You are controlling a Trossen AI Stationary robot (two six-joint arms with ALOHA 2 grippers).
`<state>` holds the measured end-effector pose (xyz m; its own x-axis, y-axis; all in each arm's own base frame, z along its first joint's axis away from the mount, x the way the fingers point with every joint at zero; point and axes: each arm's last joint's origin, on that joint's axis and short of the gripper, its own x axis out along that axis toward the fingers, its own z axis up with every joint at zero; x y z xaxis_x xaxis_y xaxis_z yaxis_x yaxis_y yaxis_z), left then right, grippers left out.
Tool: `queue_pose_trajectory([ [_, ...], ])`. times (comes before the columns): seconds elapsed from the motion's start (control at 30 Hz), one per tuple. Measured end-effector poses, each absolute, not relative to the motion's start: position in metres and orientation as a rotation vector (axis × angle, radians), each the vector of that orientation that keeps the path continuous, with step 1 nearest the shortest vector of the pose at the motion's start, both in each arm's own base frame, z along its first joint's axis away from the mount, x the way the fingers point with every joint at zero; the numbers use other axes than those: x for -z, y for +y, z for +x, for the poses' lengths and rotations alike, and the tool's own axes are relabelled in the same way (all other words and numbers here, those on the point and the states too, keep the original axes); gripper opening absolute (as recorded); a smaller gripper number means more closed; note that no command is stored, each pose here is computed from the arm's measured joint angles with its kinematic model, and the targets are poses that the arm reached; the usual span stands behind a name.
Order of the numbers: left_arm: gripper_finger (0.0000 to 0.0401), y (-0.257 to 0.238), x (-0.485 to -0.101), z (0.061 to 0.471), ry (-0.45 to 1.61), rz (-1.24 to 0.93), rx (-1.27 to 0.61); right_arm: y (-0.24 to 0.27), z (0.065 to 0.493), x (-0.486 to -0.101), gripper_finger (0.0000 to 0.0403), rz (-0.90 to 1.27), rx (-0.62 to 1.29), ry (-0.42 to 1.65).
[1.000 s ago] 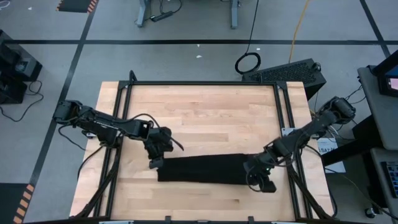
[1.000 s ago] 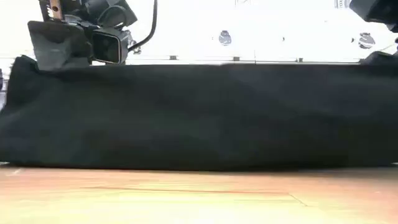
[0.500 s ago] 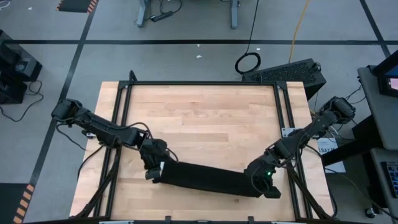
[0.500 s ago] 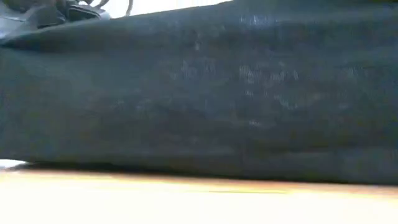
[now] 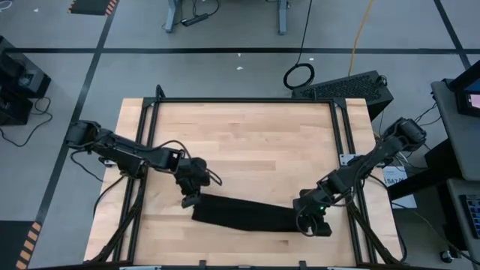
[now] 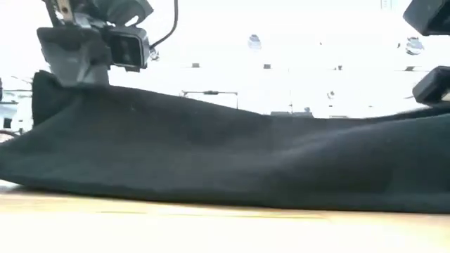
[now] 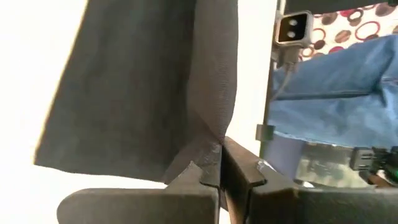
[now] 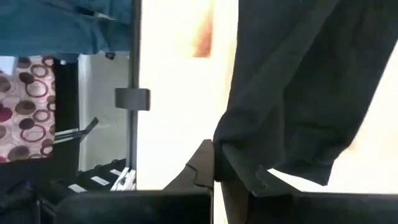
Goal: Roll napkin
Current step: Fold the black napkin
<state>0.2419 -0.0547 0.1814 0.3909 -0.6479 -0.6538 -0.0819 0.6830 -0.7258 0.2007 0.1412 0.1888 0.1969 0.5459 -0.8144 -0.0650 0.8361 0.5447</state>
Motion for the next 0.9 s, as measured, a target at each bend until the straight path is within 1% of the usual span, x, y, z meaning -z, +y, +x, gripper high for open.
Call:
queue_pose_trajectory([
  [0.17, 0.0006, -0.049, -0.173, 0.246, 1.141, -0.752, 0.389, 0.143, 0.202, -0.185, 0.0002, 0.509, -0.414, 1.358],
  [0.3, 0.0006, -0.050, -0.177, 0.245, 1.147, -0.796, 0.427, 0.150, 0.201, -0.196, 0.0002, 0.652, -0.540, 1.368],
  [0.37, 0.0006, -0.051, -0.182, 0.244, 1.138, -0.821, 0.462, 0.155, 0.201, -0.205, 0.0002, 0.713, -0.608, 1.338],
  [0.5, 0.0006, -0.052, -0.189, 0.240, 1.129, -0.846, 0.514, 0.164, 0.199, -0.217, 0.0002, 0.746, -0.682, 1.255],
  [0.67, 0.0006, -0.052, -0.190, 0.240, 1.121, -0.831, 0.522, 0.169, 0.196, -0.214, 0.0002, 0.752, -0.632, 1.267],
  [0.77, 0.0006, -0.051, -0.190, 0.240, 1.111, -0.810, 0.497, 0.174, 0.193, -0.214, 0.0002, 0.752, -0.603, 1.268],
  [0.9, 0.0006, -0.052, -0.190, 0.240, 1.129, -0.858, 0.488, 0.181, 0.187, -0.213, 0.0002, 0.750, -0.563, 1.262],
])
